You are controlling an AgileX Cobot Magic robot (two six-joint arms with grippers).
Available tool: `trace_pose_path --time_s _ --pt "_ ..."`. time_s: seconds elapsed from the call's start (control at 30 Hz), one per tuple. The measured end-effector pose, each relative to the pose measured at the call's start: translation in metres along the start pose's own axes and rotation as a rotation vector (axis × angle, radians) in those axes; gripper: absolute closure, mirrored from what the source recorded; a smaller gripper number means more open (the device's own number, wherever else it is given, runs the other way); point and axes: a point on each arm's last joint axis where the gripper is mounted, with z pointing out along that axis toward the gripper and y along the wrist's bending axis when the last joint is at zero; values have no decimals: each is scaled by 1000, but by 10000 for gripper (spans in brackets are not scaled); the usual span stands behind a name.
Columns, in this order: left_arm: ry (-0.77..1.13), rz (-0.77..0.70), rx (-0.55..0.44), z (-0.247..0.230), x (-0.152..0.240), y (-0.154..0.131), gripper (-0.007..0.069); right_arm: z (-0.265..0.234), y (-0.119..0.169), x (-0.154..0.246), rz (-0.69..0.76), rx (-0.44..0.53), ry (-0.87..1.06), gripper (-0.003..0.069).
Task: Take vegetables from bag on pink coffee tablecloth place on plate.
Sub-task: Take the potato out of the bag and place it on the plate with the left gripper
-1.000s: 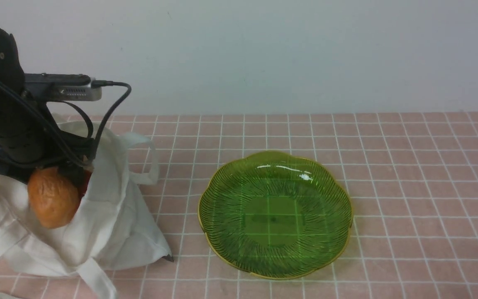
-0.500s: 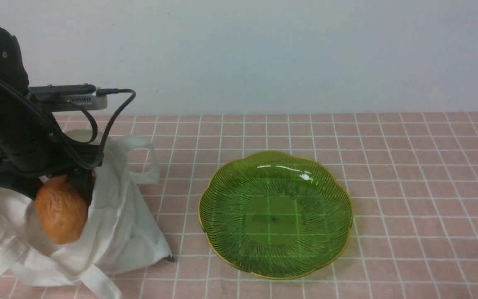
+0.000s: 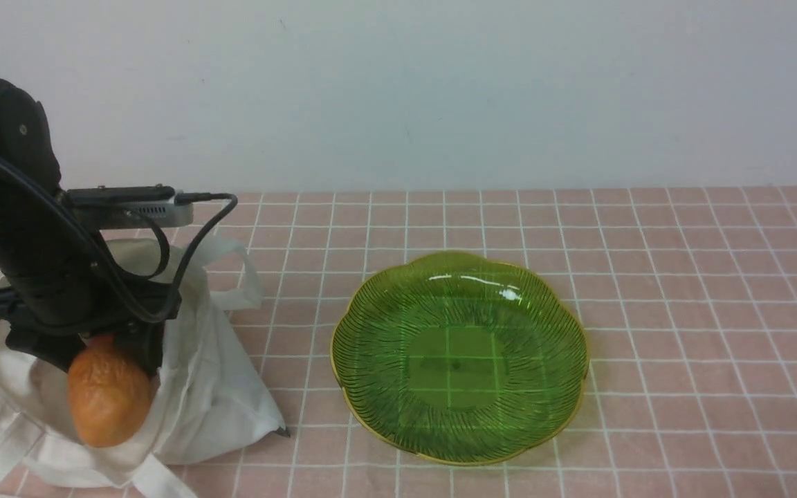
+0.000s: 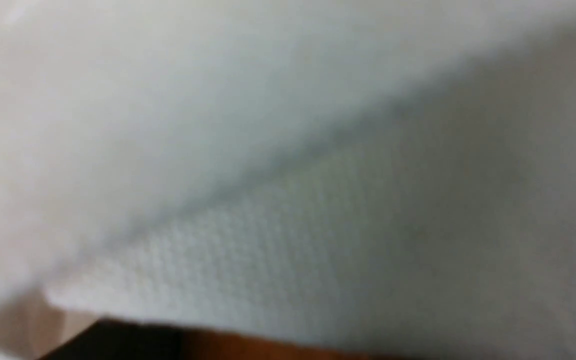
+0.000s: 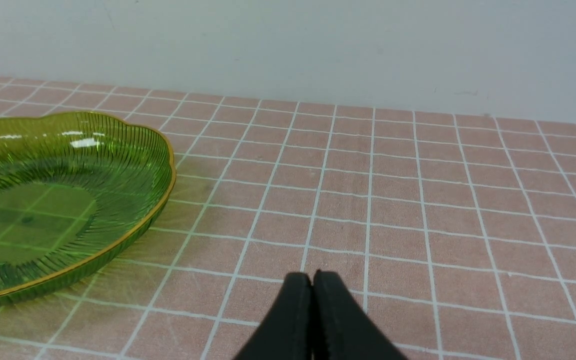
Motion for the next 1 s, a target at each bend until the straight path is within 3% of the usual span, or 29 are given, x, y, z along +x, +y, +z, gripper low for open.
trace_pose_path --time_s 0.13,0.37,0.5,0.53,0.57,0.73,0.87,1.0 --pt "-59 7 3 -18 3 -1 129 0 0 0 0 0 0 673" --pt "-336 35 57 -102 14 -13 129 0 0 0 0 0 0 673" --pt "-472 164 164 -142 25 -49 129 0 0 0 0 0 0 673" --pt "-518 257 233 -149 29 -78 129 0 0 0 0 0 0 673" --pt "-523 271 240 -150 29 -82 129 0 0 0 0 0 0 673" --pt "-556 482 367 -110 20 -175 129 0 0 0 0 0 0 673" --pt "-488 528 364 -53 5 -217 129 0 0 0 0 0 0 673" --pt "-395 525 324 6 -11 -232 129 0 0 0 0 0 0 673"
